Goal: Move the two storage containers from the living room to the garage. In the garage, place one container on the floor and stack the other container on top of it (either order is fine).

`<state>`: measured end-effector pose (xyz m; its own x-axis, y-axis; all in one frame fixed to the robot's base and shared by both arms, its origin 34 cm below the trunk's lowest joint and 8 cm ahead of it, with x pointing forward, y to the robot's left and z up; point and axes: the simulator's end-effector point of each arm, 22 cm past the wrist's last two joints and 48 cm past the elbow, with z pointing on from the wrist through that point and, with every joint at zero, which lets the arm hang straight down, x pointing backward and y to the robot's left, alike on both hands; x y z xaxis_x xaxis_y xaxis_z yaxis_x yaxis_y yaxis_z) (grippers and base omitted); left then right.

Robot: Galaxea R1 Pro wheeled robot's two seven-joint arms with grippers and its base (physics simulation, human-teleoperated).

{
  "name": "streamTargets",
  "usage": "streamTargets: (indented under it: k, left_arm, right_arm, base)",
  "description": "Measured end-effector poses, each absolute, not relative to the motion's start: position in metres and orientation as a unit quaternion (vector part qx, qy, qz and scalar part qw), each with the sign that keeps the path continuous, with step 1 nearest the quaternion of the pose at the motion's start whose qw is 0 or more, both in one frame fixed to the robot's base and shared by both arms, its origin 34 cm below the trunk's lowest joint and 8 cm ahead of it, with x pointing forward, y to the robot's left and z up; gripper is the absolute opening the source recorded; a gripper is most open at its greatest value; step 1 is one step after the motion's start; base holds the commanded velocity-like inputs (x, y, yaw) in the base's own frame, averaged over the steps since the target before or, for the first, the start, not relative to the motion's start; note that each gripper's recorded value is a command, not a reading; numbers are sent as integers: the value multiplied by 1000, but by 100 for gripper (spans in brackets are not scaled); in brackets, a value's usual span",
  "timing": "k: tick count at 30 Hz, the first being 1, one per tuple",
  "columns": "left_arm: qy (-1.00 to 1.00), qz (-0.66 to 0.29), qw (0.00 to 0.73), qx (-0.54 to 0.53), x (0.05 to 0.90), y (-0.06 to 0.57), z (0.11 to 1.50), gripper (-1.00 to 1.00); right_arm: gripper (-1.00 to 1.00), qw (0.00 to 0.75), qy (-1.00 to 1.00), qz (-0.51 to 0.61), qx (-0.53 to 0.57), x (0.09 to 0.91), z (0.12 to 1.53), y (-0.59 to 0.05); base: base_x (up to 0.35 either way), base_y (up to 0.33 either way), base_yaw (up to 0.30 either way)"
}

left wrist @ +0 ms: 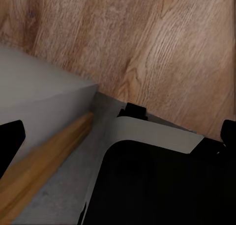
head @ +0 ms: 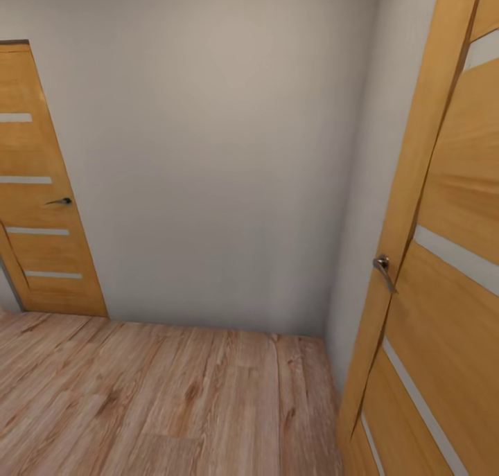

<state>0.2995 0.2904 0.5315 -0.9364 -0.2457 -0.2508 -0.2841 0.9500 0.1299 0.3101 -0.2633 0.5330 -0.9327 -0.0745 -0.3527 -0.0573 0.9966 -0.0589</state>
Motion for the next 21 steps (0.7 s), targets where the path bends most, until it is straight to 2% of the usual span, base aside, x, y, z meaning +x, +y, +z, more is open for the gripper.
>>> streamTargets:
  k: [21]
  left_arm:
    - [980, 83, 117, -135, 300, 292, 532, 100]
  right_arm:
    - [100, 180, 983, -24, -34, 310, 533, -263]
  base:
    - [321, 0, 0]
